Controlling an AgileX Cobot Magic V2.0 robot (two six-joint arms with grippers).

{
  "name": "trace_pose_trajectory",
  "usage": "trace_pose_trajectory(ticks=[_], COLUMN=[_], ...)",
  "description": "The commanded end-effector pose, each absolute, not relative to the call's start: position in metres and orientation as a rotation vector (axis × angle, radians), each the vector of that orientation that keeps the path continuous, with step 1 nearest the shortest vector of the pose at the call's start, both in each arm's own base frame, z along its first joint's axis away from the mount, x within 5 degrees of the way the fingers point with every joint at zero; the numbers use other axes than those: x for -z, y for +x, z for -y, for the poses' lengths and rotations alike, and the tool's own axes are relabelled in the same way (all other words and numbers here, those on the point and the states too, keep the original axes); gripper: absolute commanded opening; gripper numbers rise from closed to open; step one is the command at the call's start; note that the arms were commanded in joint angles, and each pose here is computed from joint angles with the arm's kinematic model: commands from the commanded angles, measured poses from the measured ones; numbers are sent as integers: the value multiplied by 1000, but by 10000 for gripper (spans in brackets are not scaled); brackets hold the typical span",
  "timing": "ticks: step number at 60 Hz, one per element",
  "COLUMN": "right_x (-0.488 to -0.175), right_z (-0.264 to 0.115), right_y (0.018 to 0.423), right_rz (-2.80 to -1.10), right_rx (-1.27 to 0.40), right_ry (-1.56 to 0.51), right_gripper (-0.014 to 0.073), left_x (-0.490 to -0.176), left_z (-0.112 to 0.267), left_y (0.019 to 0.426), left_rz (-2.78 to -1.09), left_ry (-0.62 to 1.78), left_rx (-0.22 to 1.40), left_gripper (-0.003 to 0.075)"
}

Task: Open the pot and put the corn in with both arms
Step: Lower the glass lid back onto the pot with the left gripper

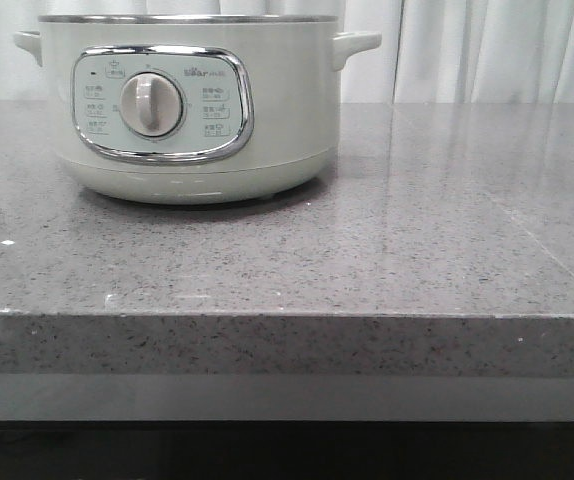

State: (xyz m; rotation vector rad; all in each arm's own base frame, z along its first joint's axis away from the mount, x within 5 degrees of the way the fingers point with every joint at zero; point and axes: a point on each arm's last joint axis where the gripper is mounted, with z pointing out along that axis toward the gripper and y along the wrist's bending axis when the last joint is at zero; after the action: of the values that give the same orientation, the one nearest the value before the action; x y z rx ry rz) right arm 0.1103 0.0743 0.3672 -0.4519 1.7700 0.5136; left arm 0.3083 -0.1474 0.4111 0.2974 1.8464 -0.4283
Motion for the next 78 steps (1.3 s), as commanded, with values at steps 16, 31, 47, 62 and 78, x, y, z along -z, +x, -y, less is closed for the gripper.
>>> trace_pose_trajectory(ticks=[16,31,47,62,78], right_x=[-384,-384,-384,-384,-384], right_z=[-72,-72,-72,-72,-72], right_y=[110,110,110,110,110], right_rz=[-1664,-1664,-1664,-1664,-1664], right_rx=[-512,-512,-512,-512,-512], right_ry=[-430,-430,-430,-430,-430], right_gripper=[530,530,530,530,530], left_x=[-434,-417,-409,-409,-404], left_z=[160,167,176,189,190], left_y=[334,348,350,343,346], left_rz=[-1650,-1676,-1682,-1669,-1700], left_ry=[252,269,320,386,373], left_rx=[466,443,422,409,426], left_gripper=[262,262,262,262,262])
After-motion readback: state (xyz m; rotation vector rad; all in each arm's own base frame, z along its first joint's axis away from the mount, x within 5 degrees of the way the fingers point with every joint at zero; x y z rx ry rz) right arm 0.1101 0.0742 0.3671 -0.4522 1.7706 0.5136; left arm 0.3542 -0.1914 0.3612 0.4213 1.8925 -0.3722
